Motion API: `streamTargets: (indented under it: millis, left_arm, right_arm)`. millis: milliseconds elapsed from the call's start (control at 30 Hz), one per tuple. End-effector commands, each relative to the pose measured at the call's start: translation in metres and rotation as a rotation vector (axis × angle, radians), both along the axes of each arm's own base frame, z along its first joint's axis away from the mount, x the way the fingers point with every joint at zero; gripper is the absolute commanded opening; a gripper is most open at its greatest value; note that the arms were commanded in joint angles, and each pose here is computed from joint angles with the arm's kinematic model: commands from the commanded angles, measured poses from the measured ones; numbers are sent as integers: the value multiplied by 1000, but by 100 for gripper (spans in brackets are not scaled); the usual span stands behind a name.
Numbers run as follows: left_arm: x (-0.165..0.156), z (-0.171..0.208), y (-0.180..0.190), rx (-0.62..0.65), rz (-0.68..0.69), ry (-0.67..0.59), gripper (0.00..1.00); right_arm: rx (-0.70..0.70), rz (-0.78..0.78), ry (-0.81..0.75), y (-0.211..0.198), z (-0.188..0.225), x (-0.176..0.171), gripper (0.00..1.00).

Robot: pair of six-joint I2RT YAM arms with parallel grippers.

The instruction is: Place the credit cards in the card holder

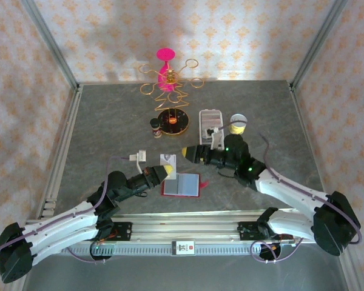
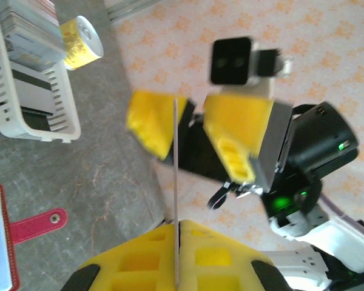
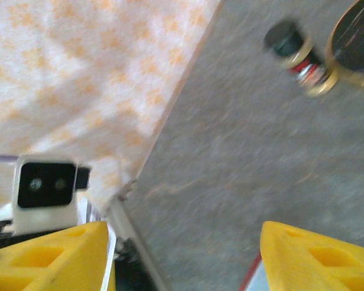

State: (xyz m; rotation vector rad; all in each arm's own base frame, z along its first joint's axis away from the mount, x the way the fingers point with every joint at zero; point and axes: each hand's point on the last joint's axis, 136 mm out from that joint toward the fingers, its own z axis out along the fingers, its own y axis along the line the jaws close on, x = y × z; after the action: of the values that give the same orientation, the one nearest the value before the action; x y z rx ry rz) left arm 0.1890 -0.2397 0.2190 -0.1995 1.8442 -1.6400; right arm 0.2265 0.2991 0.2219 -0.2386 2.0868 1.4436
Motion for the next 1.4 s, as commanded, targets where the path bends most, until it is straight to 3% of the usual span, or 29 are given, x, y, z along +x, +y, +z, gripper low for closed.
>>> streamTargets:
  millis: [0,167,400,633,733,933,1000,1067,1167,1367]
  left_arm:
    - [-5,28,-2,-89,-35,-68,0]
    - [-9,41,-4,-142,-60,-88,0]
    - [-12,48,-5,-162,-76,-94,0]
    - [-15,53,-6,-185,-92,-101,0]
    - [-15,53,-7,-184,-93,-101,0]
    - [-14,49,-9,-180,-97,-82,0]
    - [-13,45,-9,-171,-94,-72,11]
    - [-12,36,-7,-151,-82,-51,35]
    - [-5,6,0,-70,-16,14,50]
    - [9,-80,35,225,181,191,56]
  right_arm:
    - [273,94,10,17,71,-26,67]
    - [283,124,26,26,71,-38,61]
    - [304,147,28,29,74,-45,42]
    - [317,182,21,33,80,-53,38]
    - [320,187,16,33,82,-55,32]
    - [321,193,11,32,81,-58,0]
    - [301,176,18,30,73,-57,0]
    - [248,123,33,25,55,-51,0]
    - [142,8,70,11,14,-40,0]
    - [-3,-134,138,-11,-57,-29,0]
